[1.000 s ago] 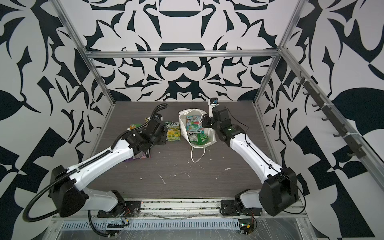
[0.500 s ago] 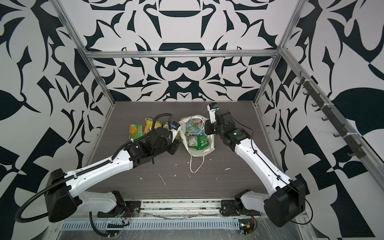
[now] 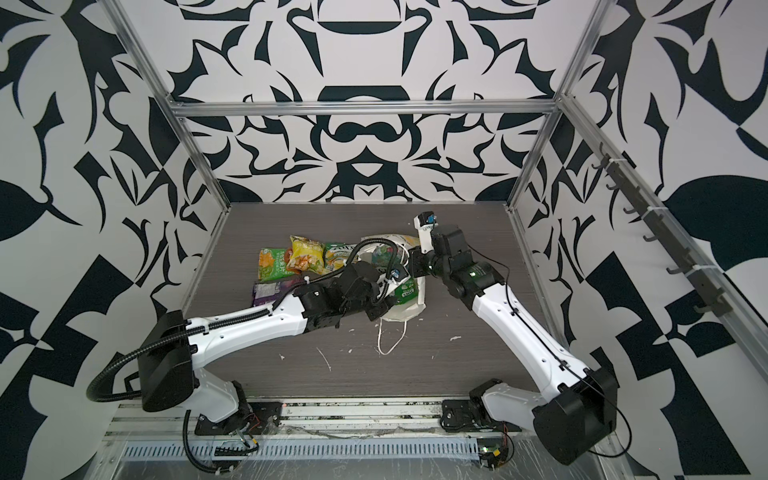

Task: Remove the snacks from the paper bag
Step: 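Lower the left gripper into the bag toward the green Fox's packet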

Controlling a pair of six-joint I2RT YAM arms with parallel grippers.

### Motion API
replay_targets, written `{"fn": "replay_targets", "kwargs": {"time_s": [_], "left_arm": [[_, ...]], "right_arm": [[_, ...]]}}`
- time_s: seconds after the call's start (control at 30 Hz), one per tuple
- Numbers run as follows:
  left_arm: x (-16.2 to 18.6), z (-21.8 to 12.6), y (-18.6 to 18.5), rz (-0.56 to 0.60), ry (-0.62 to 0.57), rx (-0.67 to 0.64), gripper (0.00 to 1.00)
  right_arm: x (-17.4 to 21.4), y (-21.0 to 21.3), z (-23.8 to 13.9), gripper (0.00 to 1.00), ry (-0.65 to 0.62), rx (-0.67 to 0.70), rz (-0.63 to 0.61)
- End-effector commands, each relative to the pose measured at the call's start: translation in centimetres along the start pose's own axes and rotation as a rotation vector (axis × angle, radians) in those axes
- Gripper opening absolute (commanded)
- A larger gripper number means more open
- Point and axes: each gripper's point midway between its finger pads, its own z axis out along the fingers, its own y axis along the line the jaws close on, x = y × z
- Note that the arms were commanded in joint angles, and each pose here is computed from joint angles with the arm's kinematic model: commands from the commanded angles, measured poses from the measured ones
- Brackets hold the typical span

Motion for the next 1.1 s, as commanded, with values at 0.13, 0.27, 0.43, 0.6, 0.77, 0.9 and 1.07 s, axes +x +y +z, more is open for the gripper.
{"fn": "replay_targets", "kwargs": {"time_s": [0.13,0.27,0.43,0.6,0.77,0.9,1.07], "left_arm": [[0.6,2.6,0.0,0.176,0.016,0.008,0.47],[2.0,4.0,0.9,0.228,0.078,-0.013,0.47],[2.5,5.2,1.0,0.259,0.098,-0.004,0.46],[3.5,6.6,1.3,0.289,0.122,-0.016,0.37],[4.3,7.1,1.4,0.339,0.126,-0.028,0.35],[4.0,6.9,2.1,0.343,0.098,-0.059,0.3],[4.7,8.0,4.0,0.381,0.151,-0.168,0.3]], "right_arm": [[-1.0,0.4,-0.7,0.0,-0.048,-0.009,0.037],[-1.1,0.4,-0.8,0.0,-0.057,-0.011,0.046],[-1.3,0.4,-0.7,0.0,-0.065,-0.009,0.047],[-1.8,0.2,-0.7,0.0,-0.08,0.001,0.067],[-2.3,-0.4,-1.0,0.0,-0.093,0.036,0.08],[-2.8,-0.7,-1.1,0.0,-0.093,0.039,0.097],[-3.0,-0.4,-1.1,0.0,-0.095,0.021,0.105]]}}
